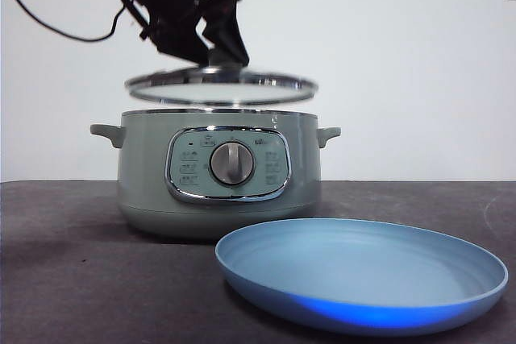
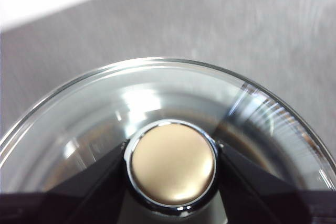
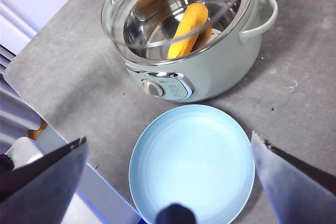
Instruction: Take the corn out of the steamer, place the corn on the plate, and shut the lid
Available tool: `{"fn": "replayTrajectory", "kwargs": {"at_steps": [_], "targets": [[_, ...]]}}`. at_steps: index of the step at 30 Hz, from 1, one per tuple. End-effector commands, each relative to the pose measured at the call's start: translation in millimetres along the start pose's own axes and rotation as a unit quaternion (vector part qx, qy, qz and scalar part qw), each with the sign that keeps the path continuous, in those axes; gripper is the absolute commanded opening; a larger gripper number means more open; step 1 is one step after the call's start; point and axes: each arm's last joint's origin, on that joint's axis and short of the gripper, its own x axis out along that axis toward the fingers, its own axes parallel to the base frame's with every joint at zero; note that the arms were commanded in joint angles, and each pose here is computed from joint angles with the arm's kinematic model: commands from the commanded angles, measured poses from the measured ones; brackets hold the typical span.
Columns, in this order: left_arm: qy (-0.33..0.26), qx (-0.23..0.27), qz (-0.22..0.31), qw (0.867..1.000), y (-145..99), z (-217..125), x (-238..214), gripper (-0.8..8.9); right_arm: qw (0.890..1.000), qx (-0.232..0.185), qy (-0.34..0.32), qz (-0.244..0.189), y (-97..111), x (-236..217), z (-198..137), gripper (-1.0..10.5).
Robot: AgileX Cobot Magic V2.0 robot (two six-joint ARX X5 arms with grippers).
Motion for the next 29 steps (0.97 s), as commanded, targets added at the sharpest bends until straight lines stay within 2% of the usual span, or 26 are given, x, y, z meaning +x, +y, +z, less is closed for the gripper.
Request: {"fn": "replayTrajectory", "kwargs": {"at_steps": [1,5,9,17,22,29], "targets": [[-0.042,0.007,0.002,0.999,-1.3,22.4,-22.6,-0.08,1.000,-0.004,-0.002,0.000,0.5,-0.3,0.8,5.7],[-0.061,0.010,-0.019,0.998,-4.4,31.4,-47.0,-0.08,1.000,-0.005,-0.003,-0.003,0.3,-0.3,0.9,5.7],[-0.070,0.008,-0.019,0.997,-6.6,37.9,-81.6,-0.08,1.000,-0.005,0.000,-0.026,-1.1,-0.2,0.8,5.7],[-0.097,0.017,-0.008,0.995,-21.7,43.3,-165.8,-0.08,1.000,-0.008,-0.006,-0.026,-1.2,-0.3,2.1,5.7],[-0.102,0.038,-0.003,0.994,-35.4,35.0,-218.2,-0.07,0.999,-0.012,-0.017,-0.026,-2.6,1.4,5.4,5.7],[-0.105,0.048,-0.001,0.993,-50.7,18.6,-268.8,-0.06,0.999,-0.005,-0.027,-0.023,-10.9,14.8,15.0,5.7]]}}
